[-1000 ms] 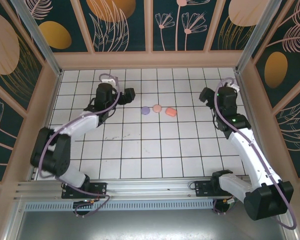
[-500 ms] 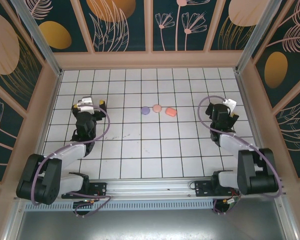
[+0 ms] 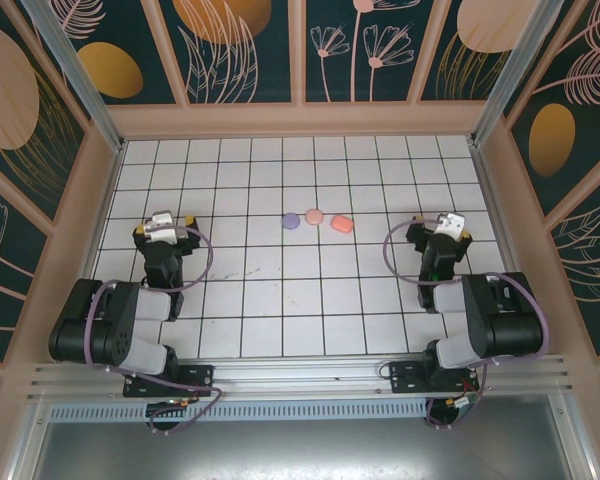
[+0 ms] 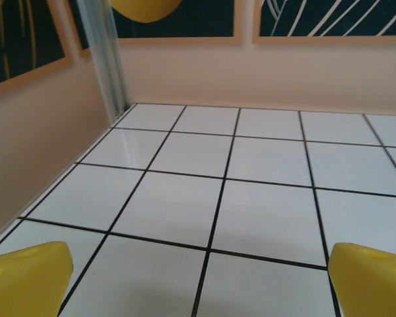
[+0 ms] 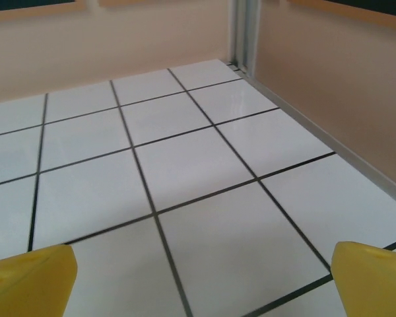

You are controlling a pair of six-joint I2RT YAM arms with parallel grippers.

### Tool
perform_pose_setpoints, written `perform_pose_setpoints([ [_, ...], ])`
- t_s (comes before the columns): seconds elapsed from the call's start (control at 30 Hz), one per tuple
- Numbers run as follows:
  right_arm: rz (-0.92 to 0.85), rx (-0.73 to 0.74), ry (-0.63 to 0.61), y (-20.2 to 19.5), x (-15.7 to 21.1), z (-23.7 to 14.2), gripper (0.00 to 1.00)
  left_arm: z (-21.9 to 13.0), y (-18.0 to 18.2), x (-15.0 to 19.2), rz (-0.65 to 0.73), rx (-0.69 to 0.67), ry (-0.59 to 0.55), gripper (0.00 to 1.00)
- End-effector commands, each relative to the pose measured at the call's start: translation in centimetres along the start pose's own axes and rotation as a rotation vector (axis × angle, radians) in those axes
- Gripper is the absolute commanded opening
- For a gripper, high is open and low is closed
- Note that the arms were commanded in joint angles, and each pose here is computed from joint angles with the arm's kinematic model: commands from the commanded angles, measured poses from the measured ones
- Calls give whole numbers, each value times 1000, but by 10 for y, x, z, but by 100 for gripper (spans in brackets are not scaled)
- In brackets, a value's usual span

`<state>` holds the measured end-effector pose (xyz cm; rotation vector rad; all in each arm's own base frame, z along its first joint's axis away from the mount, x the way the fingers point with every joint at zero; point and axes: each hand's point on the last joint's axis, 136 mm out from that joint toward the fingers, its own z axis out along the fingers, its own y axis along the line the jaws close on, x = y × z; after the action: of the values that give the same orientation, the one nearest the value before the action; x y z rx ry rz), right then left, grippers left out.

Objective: Insert wireless bluetooth earbuds into charging case

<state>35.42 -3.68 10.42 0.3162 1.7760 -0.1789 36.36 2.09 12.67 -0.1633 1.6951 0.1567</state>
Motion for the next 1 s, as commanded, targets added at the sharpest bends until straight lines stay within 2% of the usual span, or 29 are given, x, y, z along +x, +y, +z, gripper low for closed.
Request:
perform_pose_setpoints([
  [0.0, 14, -149, -130, 20, -30, -3, 99, 2, -16, -14, -27, 129, -71, 99],
  [0.07, 20, -171, -144, 20, -26, 0, 99, 8, -15, -12, -46, 151, -43, 99],
  [0.13, 27, -194, -74, 23, -19, 10, 99, 10, -14, -10, -55, 158, -31, 99],
  [0.2, 39, -210, -69, 21, -19, 10, 99, 12, -14, -10, -56, 153, -25, 99],
  [0.7, 29, -183, -83, 21, -20, 9, 99, 14, -10, -9, -62, 128, -18, 99],
  [0.83, 24, -249, -58, 28, -18, 12, 99, 15, -9, -9, -65, 122, -17, 99],
  [0.97, 23, -250, -65, 27, -19, 11, 99, 12, -8, -10, -65, 120, -28, 99],
])
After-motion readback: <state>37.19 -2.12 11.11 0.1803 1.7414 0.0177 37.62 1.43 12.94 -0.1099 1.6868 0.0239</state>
